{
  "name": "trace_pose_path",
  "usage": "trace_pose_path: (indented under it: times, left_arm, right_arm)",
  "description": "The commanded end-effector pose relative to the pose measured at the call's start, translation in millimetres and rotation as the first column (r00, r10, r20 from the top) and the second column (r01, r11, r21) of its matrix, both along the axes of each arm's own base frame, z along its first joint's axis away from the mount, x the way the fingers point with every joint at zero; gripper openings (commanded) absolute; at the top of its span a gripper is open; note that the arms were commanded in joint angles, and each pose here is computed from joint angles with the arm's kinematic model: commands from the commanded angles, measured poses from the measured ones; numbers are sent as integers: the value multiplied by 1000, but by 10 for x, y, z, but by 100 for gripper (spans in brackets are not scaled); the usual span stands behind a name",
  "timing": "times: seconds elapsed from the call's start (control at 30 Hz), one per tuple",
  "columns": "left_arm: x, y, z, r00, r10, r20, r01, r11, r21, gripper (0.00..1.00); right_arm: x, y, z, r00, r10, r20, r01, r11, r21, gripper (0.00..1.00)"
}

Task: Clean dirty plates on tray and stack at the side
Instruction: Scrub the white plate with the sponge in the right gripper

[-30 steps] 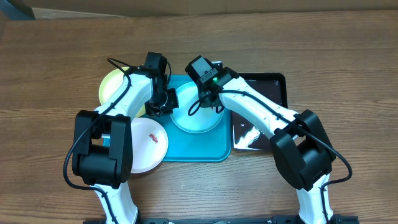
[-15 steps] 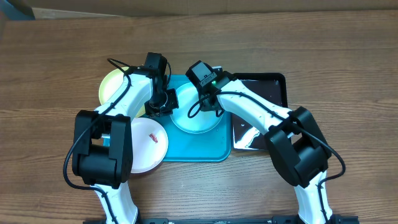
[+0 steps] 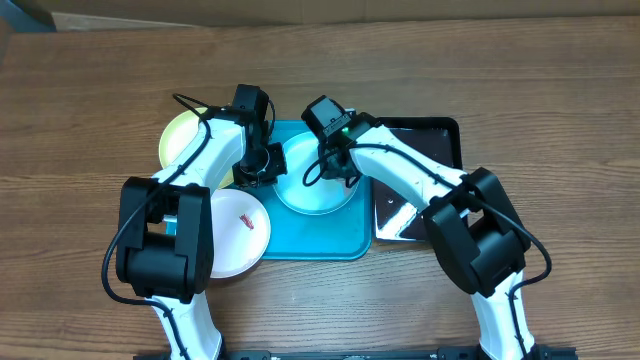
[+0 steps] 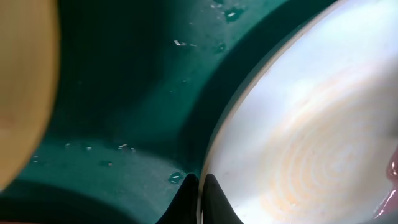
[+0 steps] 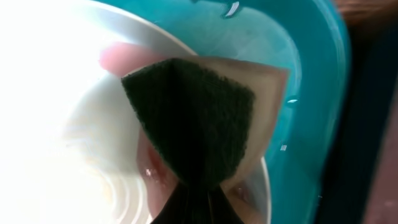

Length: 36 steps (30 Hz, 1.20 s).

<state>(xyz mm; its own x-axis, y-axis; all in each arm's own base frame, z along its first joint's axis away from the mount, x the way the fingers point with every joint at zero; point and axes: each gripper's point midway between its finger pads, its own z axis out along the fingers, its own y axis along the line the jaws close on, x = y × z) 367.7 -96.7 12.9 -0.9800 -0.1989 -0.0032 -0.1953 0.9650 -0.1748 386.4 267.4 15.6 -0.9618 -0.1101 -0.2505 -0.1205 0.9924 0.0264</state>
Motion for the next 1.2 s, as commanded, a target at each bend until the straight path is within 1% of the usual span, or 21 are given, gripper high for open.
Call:
trace_pose_path:
  times: [0.0, 0.33, 0.4, 0.47, 0.53, 0.67, 0.77, 0.83, 0.9, 1.03, 1.17]
  left_arm:
    - [-29, 8, -68, 1000, -7, -15, 7, 1000, 18, 4]
    - [-29, 8, -68, 1000, -6, -15, 6, 1000, 18, 4]
    - [-29, 8, -68, 1000, -6, -15, 6, 1000, 18, 4]
    - [-30, 9, -68, 1000, -6, -15, 6, 1000, 18, 4]
    - [-30, 9, -68, 1000, -6, -15, 6, 1000, 18, 4]
    - [-32, 10, -68, 1000, -6, -16, 6, 1000, 19, 4]
    - [-30, 9, -68, 1000, -6, -15, 6, 1000, 19, 4]
    - [-29, 9, -68, 1000, -6, -15, 6, 1000, 19, 4]
    - [-30, 9, -68, 1000, -6, -15, 6, 1000, 18, 4]
    - [-29, 9, -68, 1000, -6, -15, 6, 1000, 19, 4]
    - [-21, 8, -68, 1000, -6, -12, 6, 1000, 18, 4]
  right_arm:
    - [-468, 332, -405, 965, 136, -223, -103, 983, 153, 4]
    - [-694, 559, -322, 926, 204, -317, -104, 947, 305, 4]
    - [-707, 656, -245, 914, 269, -303, -151, 920, 363, 4]
    - [-664, 756, -60, 902, 335, -271, -193, 877, 441, 4]
    - [-582, 786, 141, 906, 343, -247, -192, 855, 482, 4]
    - [-384, 644, 610, 931, 308, -195, -174, 845, 505, 4]
    - [-315, 437, 942, 940, 303, -158, -186, 842, 506, 4]
    - [-302, 230, 1131, 947, 285, -148, -178, 850, 496, 4]
    - [-286, -70, 1231, 962, 221, -162, -131, 890, 437, 4]
    - [-308, -695, 1229, 974, 87, -210, -33, 968, 247, 4]
    - [-353, -1168, 1095, 967, -23, -252, 41, 997, 66, 4]
